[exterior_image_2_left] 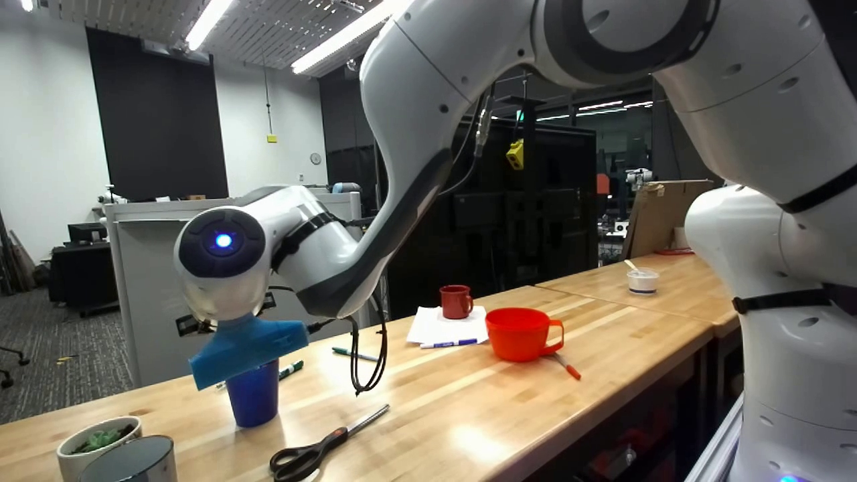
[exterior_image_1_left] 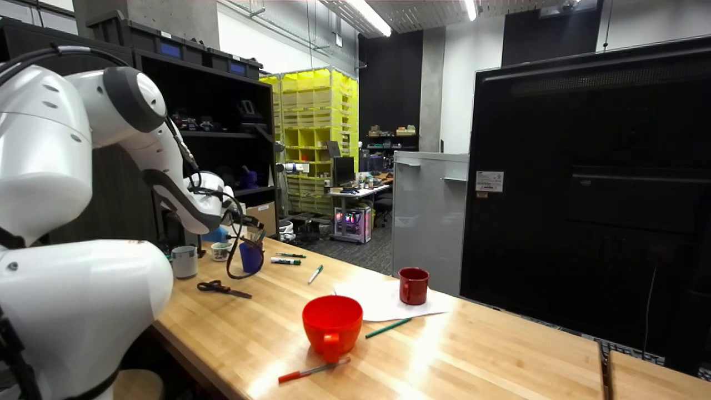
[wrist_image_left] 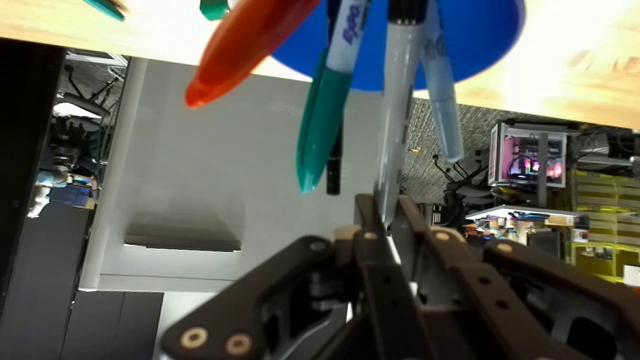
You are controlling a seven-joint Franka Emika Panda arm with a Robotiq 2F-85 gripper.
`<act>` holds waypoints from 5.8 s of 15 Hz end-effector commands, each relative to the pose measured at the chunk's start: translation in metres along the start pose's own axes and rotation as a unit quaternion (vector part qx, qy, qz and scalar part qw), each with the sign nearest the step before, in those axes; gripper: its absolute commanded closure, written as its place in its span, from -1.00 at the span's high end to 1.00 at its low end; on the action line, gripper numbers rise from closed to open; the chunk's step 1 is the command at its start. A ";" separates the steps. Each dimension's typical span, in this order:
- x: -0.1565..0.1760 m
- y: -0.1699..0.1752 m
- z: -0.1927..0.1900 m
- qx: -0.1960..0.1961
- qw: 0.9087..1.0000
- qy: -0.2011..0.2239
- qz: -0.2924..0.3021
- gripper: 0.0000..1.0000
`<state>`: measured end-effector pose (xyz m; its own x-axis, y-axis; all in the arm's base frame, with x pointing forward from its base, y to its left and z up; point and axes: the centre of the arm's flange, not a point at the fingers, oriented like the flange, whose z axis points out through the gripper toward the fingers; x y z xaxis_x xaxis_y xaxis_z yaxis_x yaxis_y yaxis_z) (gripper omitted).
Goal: Put the pen into the blue cup
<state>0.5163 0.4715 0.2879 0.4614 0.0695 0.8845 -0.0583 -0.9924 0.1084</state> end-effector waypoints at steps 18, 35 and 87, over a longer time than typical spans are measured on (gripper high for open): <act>-0.018 0.004 0.005 0.005 1.000 0.016 0.022 -0.24; 0.029 -0.005 -0.002 0.009 1.000 0.010 -0.013 1.00; 0.166 0.293 -0.023 -0.028 0.858 -0.473 0.197 1.00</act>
<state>0.5536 0.2205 0.4474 0.9095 -0.4107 0.0647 -0.3977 -0.9048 -0.1519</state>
